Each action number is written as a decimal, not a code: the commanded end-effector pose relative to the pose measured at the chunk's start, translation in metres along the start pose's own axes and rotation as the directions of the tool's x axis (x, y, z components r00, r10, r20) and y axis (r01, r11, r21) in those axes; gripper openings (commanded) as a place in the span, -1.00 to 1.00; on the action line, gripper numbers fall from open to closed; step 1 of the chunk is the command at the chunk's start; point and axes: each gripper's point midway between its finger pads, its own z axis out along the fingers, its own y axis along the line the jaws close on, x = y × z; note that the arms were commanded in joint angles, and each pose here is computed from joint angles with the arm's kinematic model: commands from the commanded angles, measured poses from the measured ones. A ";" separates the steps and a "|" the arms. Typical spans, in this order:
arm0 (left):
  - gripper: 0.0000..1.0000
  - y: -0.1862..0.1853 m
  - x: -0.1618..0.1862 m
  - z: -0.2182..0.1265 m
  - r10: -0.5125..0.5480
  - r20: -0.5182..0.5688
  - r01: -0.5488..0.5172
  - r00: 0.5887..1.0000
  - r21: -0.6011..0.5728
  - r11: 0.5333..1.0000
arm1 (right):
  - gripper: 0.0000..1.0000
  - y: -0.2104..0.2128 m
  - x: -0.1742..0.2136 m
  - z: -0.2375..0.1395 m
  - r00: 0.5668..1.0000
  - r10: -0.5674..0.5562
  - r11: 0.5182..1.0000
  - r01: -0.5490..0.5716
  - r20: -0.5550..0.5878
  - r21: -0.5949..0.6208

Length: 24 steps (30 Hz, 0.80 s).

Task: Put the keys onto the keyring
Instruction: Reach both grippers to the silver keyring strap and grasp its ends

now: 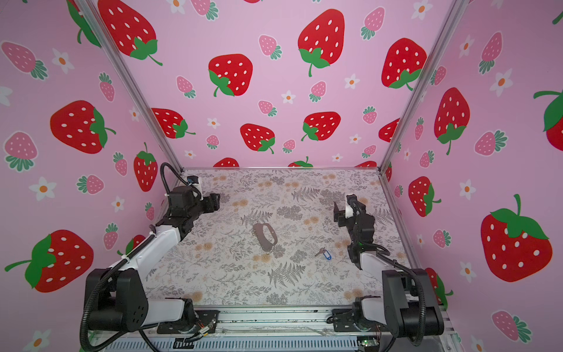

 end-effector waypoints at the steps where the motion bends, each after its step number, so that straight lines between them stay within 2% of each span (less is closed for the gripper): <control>1: 0.34 -0.041 0.055 0.010 -0.029 -0.258 0.058 0.966 0.103 0.993 | 0.41 0.065 0.023 0.006 0.989 -0.054 0.969 0.018 -0.139 -0.247; 4: 0.11 -0.063 0.074 0.022 -0.034 -0.357 0.091 0.933 0.143 0.986 | 0.21 0.111 0.029 0.007 0.977 -0.109 0.927 0.032 -0.186 -0.375; 8: -0.02 -0.083 0.096 0.036 -0.057 -0.440 0.156 0.896 0.192 0.969 | -0.01 0.165 0.039 0.004 0.962 -0.153 0.843 0.007 -0.228 -0.538; 16: -0.29 -0.110 0.129 0.063 -0.019 -0.569 0.202 0.822 0.260 0.944 | -0.37 0.229 0.066 0.003 0.920 -0.232 0.713 -0.060 -0.316 -0.699; 19: -0.30 -0.113 0.139 0.060 0.041 -0.575 0.140 0.817 0.267 0.954 | -0.40 0.235 0.075 0.005 0.906 -0.246 0.705 -0.077 -0.344 -0.705; 24: -0.35 -0.118 0.151 0.053 0.193 -0.575 -0.060 0.795 0.242 0.968 | -0.45 0.239 0.083 0.009 0.890 -0.257 0.706 -0.093 -0.376 -0.702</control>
